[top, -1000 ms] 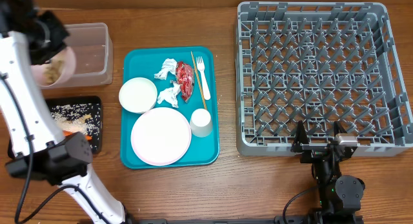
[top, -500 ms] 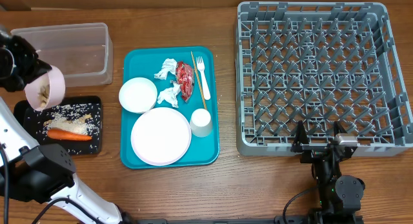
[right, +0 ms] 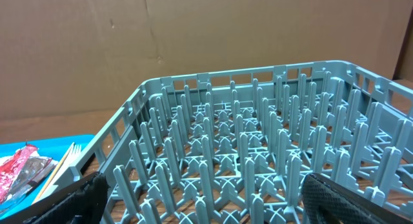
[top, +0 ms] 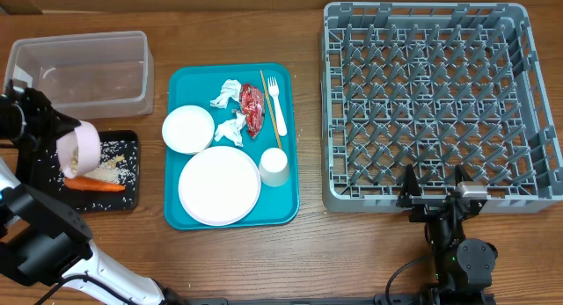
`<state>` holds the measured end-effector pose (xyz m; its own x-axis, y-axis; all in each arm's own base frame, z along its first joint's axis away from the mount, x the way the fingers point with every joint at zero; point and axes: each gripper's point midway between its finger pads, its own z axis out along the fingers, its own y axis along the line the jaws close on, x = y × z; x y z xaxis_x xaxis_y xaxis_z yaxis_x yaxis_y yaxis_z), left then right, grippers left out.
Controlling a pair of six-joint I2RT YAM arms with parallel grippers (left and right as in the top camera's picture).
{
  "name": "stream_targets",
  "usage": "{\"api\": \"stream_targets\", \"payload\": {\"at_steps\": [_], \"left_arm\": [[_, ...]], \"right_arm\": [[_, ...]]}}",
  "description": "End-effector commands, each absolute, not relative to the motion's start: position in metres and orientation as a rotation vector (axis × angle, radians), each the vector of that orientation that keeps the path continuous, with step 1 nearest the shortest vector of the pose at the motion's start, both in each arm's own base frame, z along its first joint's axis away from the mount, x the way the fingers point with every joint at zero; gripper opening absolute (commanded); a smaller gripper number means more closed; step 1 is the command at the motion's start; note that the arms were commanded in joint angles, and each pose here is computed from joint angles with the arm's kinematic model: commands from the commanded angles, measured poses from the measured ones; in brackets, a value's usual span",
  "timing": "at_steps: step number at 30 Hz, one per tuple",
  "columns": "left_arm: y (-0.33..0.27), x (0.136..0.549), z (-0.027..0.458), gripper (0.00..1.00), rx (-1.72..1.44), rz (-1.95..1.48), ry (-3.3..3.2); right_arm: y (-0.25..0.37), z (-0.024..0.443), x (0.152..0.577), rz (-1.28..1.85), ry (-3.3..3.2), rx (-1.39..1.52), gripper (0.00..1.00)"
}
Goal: Sort waste into correct bins and load items into the dishwasher rack
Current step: 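Lift the pink bowl with the left gripper and carry it over the black tray, then tilt the pink bowl with the left gripper to dump shells onto the black tray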
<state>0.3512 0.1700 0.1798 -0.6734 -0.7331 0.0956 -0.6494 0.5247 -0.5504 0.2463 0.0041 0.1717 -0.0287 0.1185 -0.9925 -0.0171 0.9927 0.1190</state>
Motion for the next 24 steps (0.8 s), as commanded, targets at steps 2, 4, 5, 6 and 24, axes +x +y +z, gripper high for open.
{"api": "stream_targets", "payload": {"at_steps": [2, 4, 5, 6, 24], "left_arm": [[0.162, 0.347, 0.169, 0.04, -1.173, -0.946, 2.572], [0.163, 0.348, 0.157, 0.04, -1.181, -0.995, 2.535], [0.164, 0.348, 0.154, 0.04, -1.187, -1.011, 2.524], [0.164, 0.348, 0.151, 0.04, -1.190, -1.034, 2.507], [0.192, 0.334, 0.150, 0.04, -1.244, -1.337, 2.147]], "right_arm": [[0.003, 0.170, 0.246, 0.105, 1.592, 0.087, 1.00], [0.003, 0.170, 0.246, 0.106, 1.592, 0.088, 1.00], [0.003, 0.170, 0.246, 0.106, 1.592, 0.088, 1.00], [0.003, 0.170, 0.246, 0.105, 1.592, 0.088, 1.00], [0.003, 0.170, 0.246, 0.106, 1.592, 0.088, 1.00]]}}
